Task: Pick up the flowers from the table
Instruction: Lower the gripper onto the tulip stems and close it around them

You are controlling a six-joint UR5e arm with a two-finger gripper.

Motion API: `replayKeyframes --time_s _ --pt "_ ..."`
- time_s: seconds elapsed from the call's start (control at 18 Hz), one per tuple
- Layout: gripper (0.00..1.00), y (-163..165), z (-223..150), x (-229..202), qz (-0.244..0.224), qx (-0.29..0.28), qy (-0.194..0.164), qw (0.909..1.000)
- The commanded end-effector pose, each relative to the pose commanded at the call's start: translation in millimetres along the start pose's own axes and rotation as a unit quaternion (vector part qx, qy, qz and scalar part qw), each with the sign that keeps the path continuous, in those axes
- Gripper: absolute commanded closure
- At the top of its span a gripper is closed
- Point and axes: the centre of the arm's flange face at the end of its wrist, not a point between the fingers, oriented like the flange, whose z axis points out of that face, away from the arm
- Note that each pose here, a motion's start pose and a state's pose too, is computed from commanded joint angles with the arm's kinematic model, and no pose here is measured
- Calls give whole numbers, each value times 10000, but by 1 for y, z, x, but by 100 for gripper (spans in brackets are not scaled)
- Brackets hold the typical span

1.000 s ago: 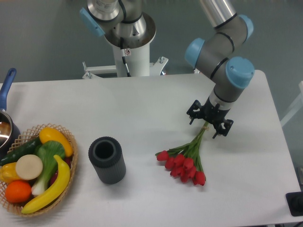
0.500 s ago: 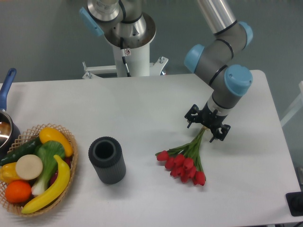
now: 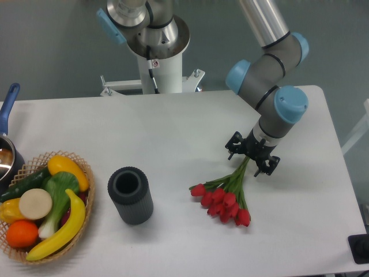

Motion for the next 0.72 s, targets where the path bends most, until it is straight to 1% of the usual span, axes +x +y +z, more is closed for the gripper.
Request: replayKeyframes --time_s 0.11,0.17,0.22,0.39,0.44,0.67,0.72 --pt "40 -1 1 0 6 -3 9 10000" --pt "49 -1 1 0 6 -3 9 10000" --pt "55 -1 1 0 -2 -3 9 10000" --pt "61 0 2 0 4 -4 16 10000" --pt "66 0 2 0 -3 -3 15 10000" --pt "72 0 2 0 -11 -3 15 10000" --pt "77 0 1 0 -11 -3 15 10000"
